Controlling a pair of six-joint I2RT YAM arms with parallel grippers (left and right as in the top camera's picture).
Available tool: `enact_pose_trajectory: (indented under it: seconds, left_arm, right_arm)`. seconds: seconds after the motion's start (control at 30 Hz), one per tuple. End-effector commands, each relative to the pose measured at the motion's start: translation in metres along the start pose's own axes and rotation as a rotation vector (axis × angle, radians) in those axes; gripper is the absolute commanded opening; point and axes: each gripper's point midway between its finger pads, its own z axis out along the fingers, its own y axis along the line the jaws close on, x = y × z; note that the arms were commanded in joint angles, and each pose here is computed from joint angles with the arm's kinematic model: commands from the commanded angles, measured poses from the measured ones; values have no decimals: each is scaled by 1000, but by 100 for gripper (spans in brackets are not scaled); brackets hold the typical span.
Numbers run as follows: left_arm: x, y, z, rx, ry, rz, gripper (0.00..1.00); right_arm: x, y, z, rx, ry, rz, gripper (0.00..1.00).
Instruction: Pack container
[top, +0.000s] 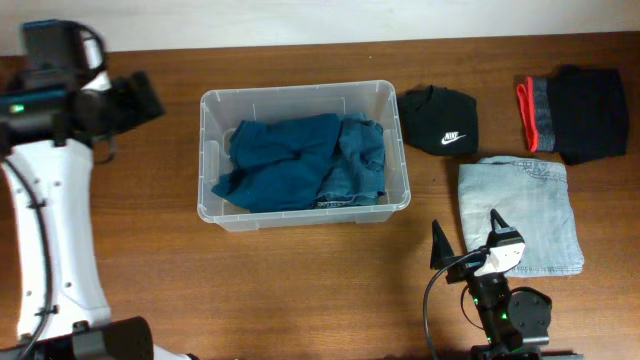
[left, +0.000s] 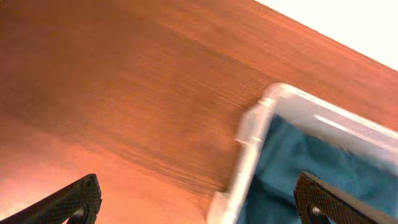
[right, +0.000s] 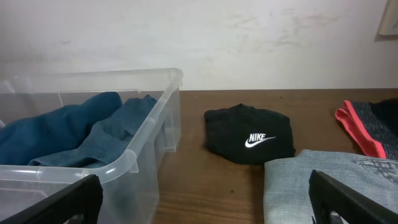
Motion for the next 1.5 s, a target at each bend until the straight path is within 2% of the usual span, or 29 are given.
enact_pose_trajectory:
  seconds: [0.0,0.3,0.5,0.67,0.87,1.03,1.17,1.27,1.37,1.47]
  left_arm:
    - [-4,29,5,-54,4,-82,99]
    - [-10,81,5,-123,-4,-186,99]
    - [-11,91,4,-136,-6,-207,99]
    - [-11,91,4,-136,-6,-207,99]
    - [-11,91,4,-136,-6,-207,99]
    - [-11,91,4,-136,-6,-207,99]
    - [-11,91,4,-136,-6,-207,99]
    - [-11,91,4,-136,-6,-207,100]
    - [-11,91,4,-136,-6,-207,99]
    - [-11,91,4,-136,-6,-207,99]
  right_arm:
    - [3,-3,0,16,2,-6,99]
    - [2,-3,0,16,1,-7,98]
    - [3,2,0,-14,4,8,99]
    - [2,10,0,-60,11,229,99]
    - [-3,17,-1,-104,3,393,99]
    - [-37,25,-7,-156,-73,369,98]
    - [-84,20,-18,-114,-166,347,98]
    - [-121,19,-24,-92,-199,259,98]
    - [-143,10,-19,-10,-137,197,98]
    - [-156,-7,-5,105,2,129,98]
